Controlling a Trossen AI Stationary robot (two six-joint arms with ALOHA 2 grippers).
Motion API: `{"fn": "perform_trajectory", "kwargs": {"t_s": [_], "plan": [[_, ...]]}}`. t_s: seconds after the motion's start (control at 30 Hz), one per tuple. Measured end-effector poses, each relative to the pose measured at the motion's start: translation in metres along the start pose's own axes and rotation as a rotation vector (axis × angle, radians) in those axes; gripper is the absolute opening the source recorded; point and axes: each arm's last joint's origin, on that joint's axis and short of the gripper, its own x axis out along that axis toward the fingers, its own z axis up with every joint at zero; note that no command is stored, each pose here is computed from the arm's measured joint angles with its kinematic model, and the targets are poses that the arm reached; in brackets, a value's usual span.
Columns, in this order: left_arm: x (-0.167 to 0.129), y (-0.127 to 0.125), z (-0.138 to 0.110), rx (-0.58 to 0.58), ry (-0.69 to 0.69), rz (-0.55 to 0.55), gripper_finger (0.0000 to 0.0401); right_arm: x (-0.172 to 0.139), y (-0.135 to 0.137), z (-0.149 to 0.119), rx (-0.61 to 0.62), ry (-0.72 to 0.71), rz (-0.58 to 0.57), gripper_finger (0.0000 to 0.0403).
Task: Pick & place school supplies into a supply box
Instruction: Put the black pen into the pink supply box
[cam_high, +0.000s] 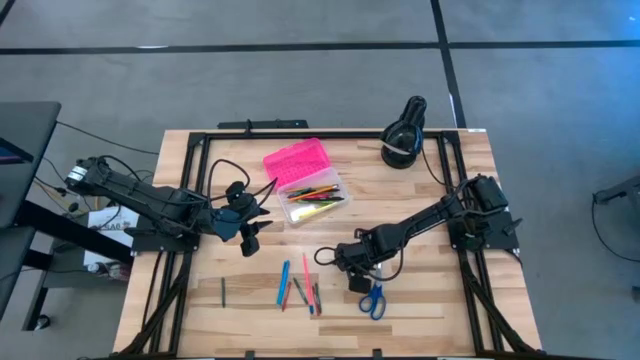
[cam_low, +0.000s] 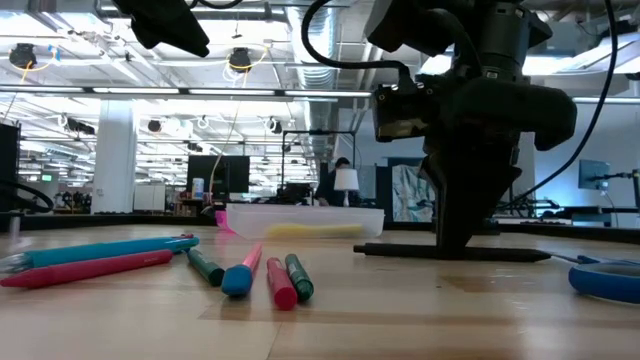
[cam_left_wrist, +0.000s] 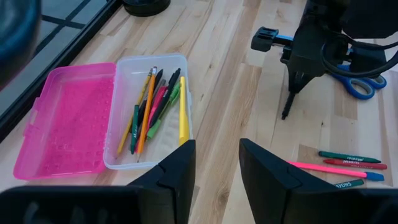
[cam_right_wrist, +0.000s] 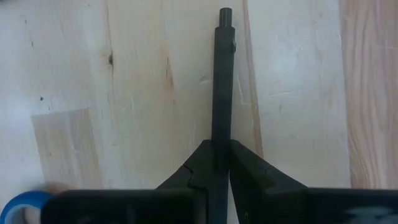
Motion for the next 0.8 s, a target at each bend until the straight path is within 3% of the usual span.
{"fn": "perform_trajectory", "kwargs": {"t_s": [0.47, 0.8], "plan": [[0.0, 0.0, 0.0, 0.005, -0.005, 0.011, 0.0116, -0.013, 0.005, 0.019, -0.058, -0.024, -0.004, 0.0017], [0.0, 0.001, 0.0, 0.01, -0.006, 0.017, 0.0116, -0.036, -0.017, 0.049, -0.059, -0.071, -0.032, 0.0015]]}}
